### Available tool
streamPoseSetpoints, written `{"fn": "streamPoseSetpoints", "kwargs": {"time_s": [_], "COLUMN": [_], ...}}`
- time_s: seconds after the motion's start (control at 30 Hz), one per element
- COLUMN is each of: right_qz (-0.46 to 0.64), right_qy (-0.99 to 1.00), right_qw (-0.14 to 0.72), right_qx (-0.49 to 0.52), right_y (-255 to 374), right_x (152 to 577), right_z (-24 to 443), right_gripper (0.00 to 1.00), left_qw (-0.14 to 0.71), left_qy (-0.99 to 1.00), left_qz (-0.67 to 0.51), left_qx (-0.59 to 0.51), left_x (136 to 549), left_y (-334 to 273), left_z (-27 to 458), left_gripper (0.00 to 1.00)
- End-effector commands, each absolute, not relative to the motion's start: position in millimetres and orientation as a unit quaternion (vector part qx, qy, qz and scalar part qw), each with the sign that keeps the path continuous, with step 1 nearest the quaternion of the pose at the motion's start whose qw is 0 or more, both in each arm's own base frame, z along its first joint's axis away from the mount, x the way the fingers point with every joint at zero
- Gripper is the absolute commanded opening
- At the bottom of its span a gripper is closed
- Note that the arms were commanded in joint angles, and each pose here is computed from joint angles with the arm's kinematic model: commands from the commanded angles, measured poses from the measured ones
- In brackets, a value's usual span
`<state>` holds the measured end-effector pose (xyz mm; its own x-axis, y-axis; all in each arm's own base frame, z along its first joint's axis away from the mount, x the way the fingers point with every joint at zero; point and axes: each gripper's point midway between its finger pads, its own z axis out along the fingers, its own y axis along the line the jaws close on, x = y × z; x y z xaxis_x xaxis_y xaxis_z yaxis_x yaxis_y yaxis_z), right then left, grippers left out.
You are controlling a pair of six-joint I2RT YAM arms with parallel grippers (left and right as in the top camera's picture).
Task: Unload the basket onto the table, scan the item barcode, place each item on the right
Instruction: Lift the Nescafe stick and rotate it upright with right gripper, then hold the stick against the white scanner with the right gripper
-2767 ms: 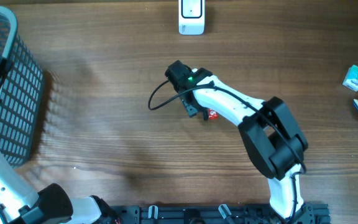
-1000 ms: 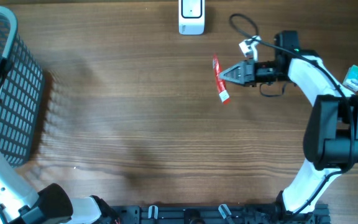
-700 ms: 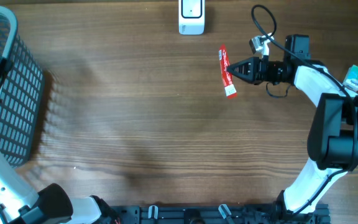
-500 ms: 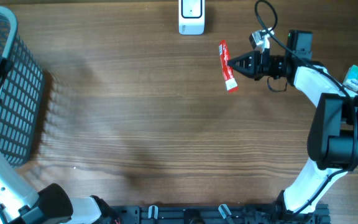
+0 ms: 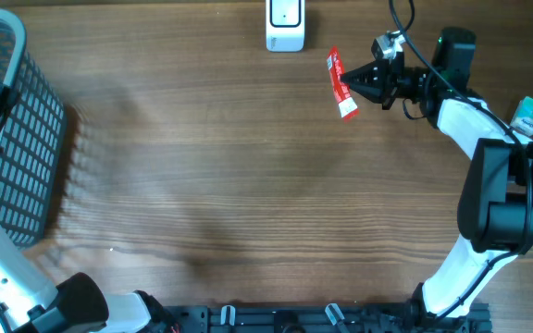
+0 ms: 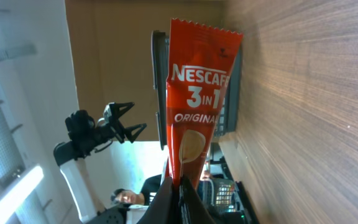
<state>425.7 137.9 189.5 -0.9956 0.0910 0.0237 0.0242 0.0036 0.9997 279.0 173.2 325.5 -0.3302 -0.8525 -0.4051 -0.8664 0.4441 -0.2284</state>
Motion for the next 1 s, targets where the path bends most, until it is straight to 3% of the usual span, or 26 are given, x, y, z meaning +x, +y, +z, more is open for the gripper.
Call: {"fn": "streamPoseSetpoints", "kwargs": {"time_s": [0.0, 0.7, 0.97], "right_qz": [0.716, 0.716, 0.716], "right_qy": [0.696, 0.697, 0.697], "right_qw": [-0.016, -0.016, -0.013], "right_qx": [0.039, 0.039, 0.036], "right_y": [140, 140, 140], "right_x": [417, 417, 417], "right_z": [192, 192, 192], "right_gripper": [0.04, 0.04, 0.04], "left_qw": [0.241, 0.221, 0.219], "left_qy": [0.814, 0.822, 0.858], "left_qz": [-0.007, -0.037, -0.114], "left_qx": [-0.529, -0.523, -0.451], "left_x": [284, 284, 299], "left_y": [169, 157, 128], "left_z": [326, 320, 322], "left_gripper": [1.00, 1.00, 1.00]}}
